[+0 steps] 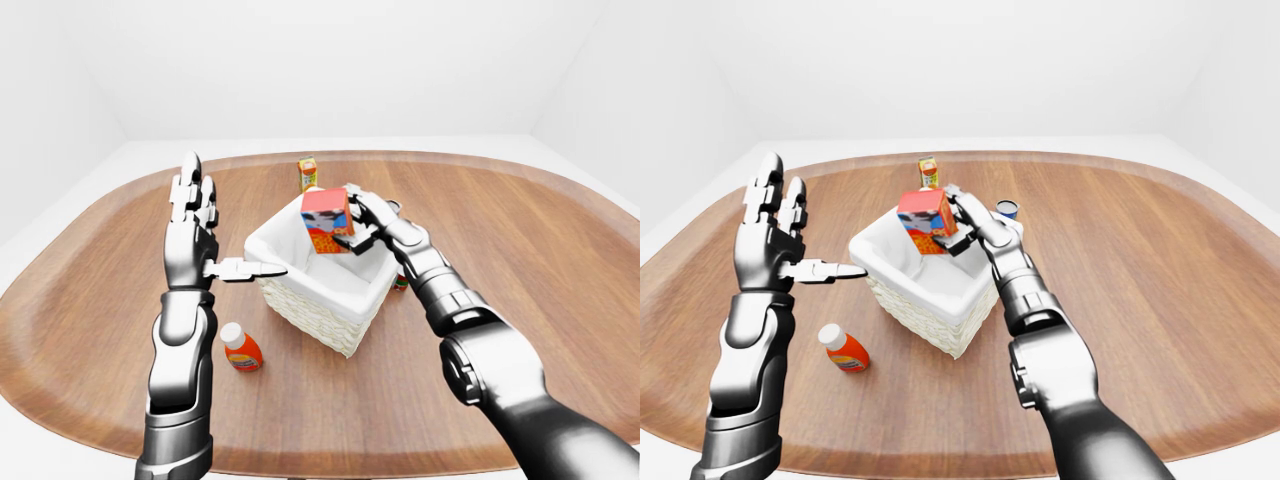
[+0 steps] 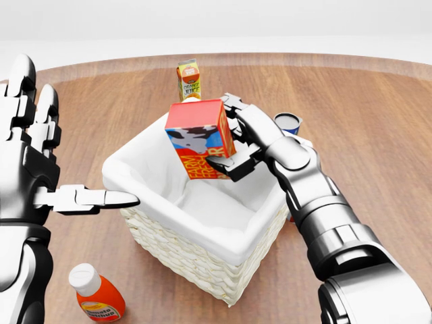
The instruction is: Pick up the butter and put it in the basket.
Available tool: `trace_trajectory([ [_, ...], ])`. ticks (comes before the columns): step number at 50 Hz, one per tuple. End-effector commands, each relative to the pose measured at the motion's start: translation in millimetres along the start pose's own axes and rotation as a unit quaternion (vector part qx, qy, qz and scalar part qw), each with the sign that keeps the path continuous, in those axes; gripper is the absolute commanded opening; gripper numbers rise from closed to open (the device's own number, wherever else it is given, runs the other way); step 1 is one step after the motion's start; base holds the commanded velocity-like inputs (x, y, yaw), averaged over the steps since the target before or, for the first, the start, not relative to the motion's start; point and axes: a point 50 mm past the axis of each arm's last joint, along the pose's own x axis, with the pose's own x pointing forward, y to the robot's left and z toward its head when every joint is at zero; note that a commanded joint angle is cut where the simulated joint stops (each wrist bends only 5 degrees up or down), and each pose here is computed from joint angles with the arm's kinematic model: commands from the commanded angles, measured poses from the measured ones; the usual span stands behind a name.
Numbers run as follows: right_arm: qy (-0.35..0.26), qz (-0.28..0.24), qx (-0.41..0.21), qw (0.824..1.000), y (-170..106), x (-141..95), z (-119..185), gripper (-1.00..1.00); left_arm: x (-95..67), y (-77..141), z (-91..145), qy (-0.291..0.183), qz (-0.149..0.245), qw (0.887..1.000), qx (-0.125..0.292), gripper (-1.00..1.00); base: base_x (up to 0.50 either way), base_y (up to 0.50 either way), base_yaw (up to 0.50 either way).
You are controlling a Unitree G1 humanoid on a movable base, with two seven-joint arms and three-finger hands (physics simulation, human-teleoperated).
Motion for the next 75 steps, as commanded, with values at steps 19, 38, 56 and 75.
trace_trajectory([
  [19,-0.017,-0.028,0.019,0.999,-11.2,-0.1,10.2,0.91,-0.4,0.7,-7.2,0.015,0.001,1.000,-0.002,1.00,0.00,0.00,0.00],
  [38,-0.201,-0.073,0.030,0.976,-35.6,-20.7,82.3,1.00,-1.2,0.9,-5.8,0.013,0.002,1.000,-0.004,1.00,0.00,0.00,0.00],
  [56,-0.312,-0.175,0.093,0.929,-11.1,-113.3,56.6,1.00,-1.0,2.8,6.6,-0.014,0.005,1.000,-0.005,1.00,0.00,0.00,0.00],
  [75,-0.331,-0.220,0.128,0.909,4.2,-155.2,35.5,1.00,-6.4,1.3,13.7,-0.028,0.008,1.000,-0.009,1.00,0.00,0.00,0.00],
])
